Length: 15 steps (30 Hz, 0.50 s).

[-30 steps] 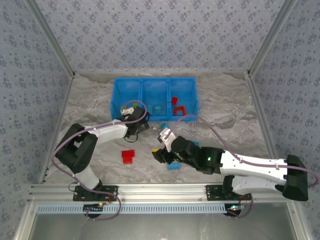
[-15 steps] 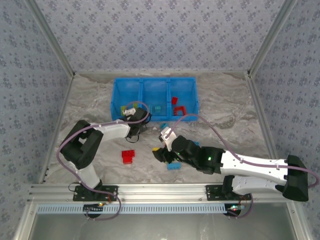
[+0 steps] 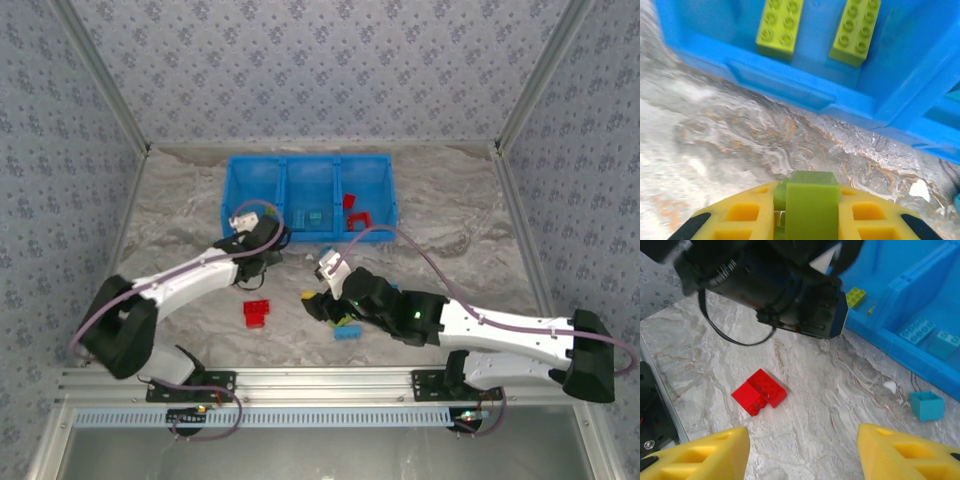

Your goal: Sort the legos into containers by color

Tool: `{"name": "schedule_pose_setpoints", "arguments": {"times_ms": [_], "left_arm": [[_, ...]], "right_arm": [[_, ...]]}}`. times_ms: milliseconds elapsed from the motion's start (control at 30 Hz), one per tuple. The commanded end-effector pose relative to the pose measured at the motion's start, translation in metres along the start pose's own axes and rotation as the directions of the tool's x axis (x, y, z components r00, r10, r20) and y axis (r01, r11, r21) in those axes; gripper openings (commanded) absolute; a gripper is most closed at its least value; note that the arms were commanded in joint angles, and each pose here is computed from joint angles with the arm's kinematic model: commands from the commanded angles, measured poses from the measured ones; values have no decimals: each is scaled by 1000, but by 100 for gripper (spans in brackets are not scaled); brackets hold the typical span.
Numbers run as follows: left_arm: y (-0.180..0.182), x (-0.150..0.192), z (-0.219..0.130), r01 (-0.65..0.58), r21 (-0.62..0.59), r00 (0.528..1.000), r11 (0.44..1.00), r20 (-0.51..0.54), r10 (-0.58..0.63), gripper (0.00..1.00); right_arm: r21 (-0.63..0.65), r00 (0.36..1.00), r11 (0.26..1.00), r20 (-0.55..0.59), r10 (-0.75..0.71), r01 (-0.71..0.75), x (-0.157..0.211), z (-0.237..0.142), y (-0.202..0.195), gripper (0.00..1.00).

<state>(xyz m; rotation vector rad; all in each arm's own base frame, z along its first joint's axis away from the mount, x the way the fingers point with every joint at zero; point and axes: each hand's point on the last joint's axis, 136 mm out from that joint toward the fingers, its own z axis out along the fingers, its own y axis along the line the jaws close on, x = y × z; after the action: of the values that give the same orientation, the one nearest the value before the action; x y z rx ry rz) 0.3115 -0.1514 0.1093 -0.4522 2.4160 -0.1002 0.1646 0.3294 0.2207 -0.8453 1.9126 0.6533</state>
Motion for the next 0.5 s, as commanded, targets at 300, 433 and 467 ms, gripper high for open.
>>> {"name": "schedule_pose_setpoints", "arguments": {"times_ms": [300, 433, 467], "left_arm": [[3, -106, 24, -57, 49, 993, 997, -101, 62, 16], [-13, -124, 58, -85, 32, 986, 996, -141, 88, 16], [-16, -127, 66, -86, 26, 984, 996, -153, 89, 16]], "right_arm": [[24, 969, 999, 242, -49, 44, -96, 51, 27, 66], [100, 959, 995, 279, -54, 27, -117, 65, 16, 66], [106, 959, 994, 279, -46, 17, -120, 67, 14, 66]]}}
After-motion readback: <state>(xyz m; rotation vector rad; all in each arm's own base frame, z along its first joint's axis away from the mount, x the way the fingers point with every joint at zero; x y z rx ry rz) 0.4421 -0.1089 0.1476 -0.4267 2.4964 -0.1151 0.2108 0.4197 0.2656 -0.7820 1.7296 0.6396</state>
